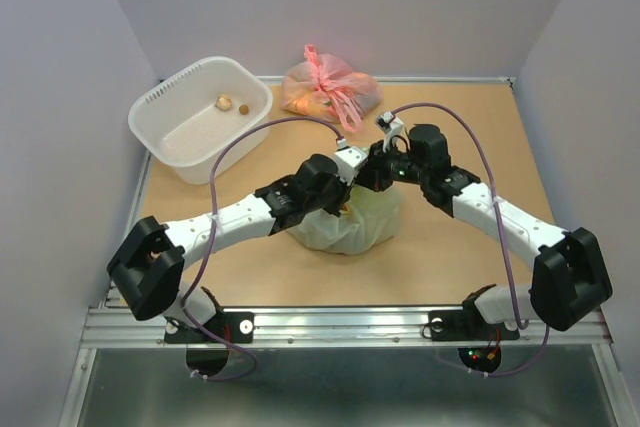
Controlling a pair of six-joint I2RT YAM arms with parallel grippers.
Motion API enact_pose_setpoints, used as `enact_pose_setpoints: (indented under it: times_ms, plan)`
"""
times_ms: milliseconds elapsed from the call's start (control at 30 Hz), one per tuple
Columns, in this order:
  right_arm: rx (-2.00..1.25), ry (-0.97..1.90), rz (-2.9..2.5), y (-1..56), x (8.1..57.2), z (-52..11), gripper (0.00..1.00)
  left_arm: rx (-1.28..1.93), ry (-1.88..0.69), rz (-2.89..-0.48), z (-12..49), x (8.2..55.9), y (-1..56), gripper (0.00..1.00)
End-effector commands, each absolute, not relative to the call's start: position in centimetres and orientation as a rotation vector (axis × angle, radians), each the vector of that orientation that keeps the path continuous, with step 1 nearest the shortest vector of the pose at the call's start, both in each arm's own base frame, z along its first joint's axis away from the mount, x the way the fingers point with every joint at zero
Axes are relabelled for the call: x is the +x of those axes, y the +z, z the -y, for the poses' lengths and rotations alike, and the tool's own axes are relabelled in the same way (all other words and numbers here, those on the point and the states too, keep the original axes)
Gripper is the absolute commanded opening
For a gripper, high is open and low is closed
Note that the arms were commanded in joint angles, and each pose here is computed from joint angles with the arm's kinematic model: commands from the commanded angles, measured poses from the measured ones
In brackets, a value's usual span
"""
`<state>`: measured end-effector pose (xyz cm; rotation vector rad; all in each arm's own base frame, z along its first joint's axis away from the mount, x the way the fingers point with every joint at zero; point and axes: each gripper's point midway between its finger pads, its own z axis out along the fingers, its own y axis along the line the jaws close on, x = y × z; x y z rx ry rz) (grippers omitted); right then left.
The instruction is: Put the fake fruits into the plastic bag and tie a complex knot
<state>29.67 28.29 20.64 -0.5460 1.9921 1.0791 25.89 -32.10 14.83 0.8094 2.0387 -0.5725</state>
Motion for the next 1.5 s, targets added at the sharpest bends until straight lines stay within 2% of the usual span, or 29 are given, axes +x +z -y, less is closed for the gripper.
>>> enact_pose_setpoints:
  times_ms: [0,67,100,133,200,300,433,700,767,800,900,1000,1367,1467]
  plan:
    - [-0.583,1.138,-1.780,25.7,29.2,-28.7,0.07,0.786,-0.384,-2.160,29.4,26.7,11.5,0.00]
    - [-0.649,1.112,-1.759,25.3,28.8,-28.3,0.27,0.814,-0.455,-2.108,30.4,26.5,12.7,0.00]
    - [-0.669,1.087,-1.776,24.7,28.7,-27.8,0.49,0.824,-0.478,-2.061,30.7,26.6,13.8,0.00]
    - [-0.710,1.012,-1.748,24.5,29.2,-26.9,0.58,0.846,-0.517,-2.052,31.0,26.1,14.1,0.00]
    - [-0.735,0.942,-1.760,23.5,29.6,-25.5,0.74,0.857,-0.586,-1.996,31.6,25.8,15.6,0.00]
    - [-0.817,0.879,-1.733,22.6,30.7,-23.3,0.81,0.914,-0.611,-1.942,31.6,25.6,16.5,0.00]
    - [-1.039,0.961,-1.669,20.7,29.8,-23.9,0.82,0.939,-0.629,-1.962,31.7,25.3,16.3,0.00]
    - [-1.097,1.138,-1.715,17.2,28.6,-25.0,0.79,0.881,-0.578,-2.075,30.3,25.9,14.6,0.00]
    - [-1.087,1.174,-1.738,16.7,27.9,-24.9,0.61,0.845,-0.590,-2.097,30.1,26.1,14.4,0.00]
    - [-1.077,1.185,-1.753,16.5,27.8,-25.0,0.41,0.829,-0.612,-2.110,30.0,26.1,14.3,0.00]
    - [-0.994,1.255,-1.826,16.6,26.9,-24.9,0.11,0.802,-0.672,-2.112,30.7,26.2,14.2,0.00]
    - [-0.884,1.313,-1.877,17.3,25.6,-24.8,0.03,0.782,-0.703,-2.098,31.6,27.1,14.3,0.00]
    - [-0.646,1.456,-1.965,18.3,20.4,-25.7,0.01,0.792,-0.805,-1.935,36.0,31.0,17.4,0.00]
    - [-0.635,1.405,-1.954,19.5,21.3,-25.4,0.32,0.822,-0.841,-1.902,35.4,30.1,18.8,0.00]
